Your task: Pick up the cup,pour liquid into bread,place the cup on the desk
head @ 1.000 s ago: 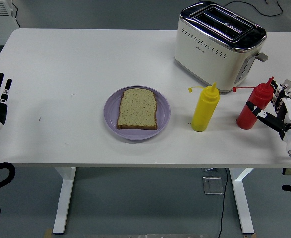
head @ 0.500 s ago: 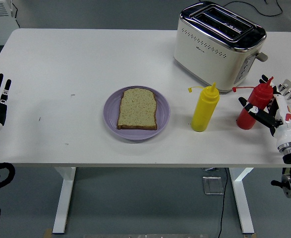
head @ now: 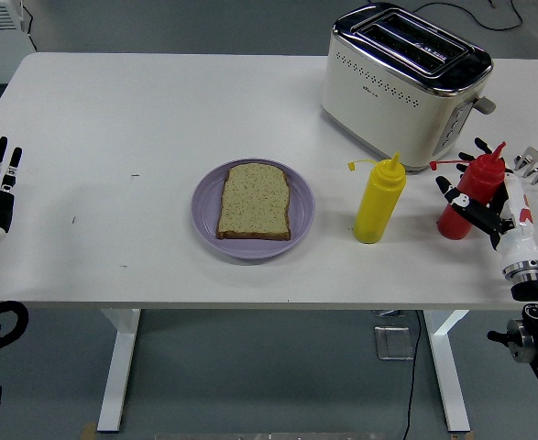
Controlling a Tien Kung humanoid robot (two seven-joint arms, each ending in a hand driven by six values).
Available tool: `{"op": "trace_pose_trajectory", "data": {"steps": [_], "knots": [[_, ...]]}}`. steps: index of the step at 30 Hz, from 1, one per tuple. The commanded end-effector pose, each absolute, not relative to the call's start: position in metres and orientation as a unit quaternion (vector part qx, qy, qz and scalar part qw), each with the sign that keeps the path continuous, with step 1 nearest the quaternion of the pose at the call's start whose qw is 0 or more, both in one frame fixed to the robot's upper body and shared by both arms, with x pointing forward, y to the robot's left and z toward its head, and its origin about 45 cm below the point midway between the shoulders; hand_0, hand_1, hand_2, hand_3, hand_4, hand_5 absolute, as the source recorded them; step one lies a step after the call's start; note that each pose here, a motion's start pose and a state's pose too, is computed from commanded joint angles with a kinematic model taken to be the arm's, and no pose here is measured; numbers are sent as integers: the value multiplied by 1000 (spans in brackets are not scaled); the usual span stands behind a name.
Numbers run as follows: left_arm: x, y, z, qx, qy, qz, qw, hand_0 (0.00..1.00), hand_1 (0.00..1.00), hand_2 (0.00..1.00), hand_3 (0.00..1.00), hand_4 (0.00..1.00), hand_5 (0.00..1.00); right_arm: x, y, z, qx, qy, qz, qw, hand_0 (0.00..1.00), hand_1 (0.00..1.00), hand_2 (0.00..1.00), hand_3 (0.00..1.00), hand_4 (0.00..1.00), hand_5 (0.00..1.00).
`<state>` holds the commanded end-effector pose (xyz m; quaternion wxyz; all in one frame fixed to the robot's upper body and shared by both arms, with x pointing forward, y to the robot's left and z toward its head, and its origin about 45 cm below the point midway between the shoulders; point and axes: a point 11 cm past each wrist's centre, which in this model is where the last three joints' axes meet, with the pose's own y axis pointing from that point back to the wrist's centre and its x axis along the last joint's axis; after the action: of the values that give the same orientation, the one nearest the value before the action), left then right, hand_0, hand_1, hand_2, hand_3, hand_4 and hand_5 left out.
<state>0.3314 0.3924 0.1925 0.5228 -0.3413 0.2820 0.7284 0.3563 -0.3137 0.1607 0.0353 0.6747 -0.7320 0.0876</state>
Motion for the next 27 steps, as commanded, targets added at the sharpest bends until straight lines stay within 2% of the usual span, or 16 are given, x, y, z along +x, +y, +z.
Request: {"op": "trace_pose_trajectory", "data": {"steps": [5, 6, 11, 12, 18, 19, 24, 25, 27], "knots": [[331, 392, 192, -340, 283, 729, 523, 795, 790, 818, 726, 518, 998, 357, -310, 159, 671, -736, 83, 31, 592, 608, 597, 742, 773, 140], [331, 392, 191, -340, 283, 729, 523, 794, 790, 818, 726, 517, 998, 357, -310, 159, 671, -737, 82, 30, 494, 528, 519, 627, 737, 122], [331, 391, 191, -339, 284, 729, 523, 794, 790, 818, 726, 517, 998, 358, -310, 158, 665, -743, 73, 21, 494, 528, 519, 627, 737, 122], [330, 392, 190, -339, 284, 729, 523, 796, 790, 818, 726, 518, 998, 358, -311, 159, 662, -746, 70, 15, 361, 389, 441, 487, 677, 83], [330, 392, 191, -340, 283, 729, 522, 795, 790, 818, 726, 518, 998, 359, -314, 161, 652, -756, 60, -2, 361, 389, 441, 487, 677, 83], [330, 392, 191, -340, 283, 729, 522, 795, 790, 818, 726, 518, 998, 359, -314, 161, 651, -757, 57, -4, 289, 321, 404, 442, 654, 64], [331, 393, 192, -343, 282, 729, 521, 795, 790, 818, 726, 518, 998, 360, -313, 160, 654, -755, 50, -2, 289, 321, 404, 442, 654, 64], [331, 394, 192, -344, 282, 729, 521, 795, 790, 818, 726, 519, 998, 360, -313, 159, 654, -755, 50, -1, 201, 240, 351, 394, 636, 42], [331, 394, 193, -344, 281, 729, 520, 795, 790, 818, 726, 519, 998, 360, -313, 159, 654, -755, 50, 0, 201, 240, 351, 394, 636, 42]]}}
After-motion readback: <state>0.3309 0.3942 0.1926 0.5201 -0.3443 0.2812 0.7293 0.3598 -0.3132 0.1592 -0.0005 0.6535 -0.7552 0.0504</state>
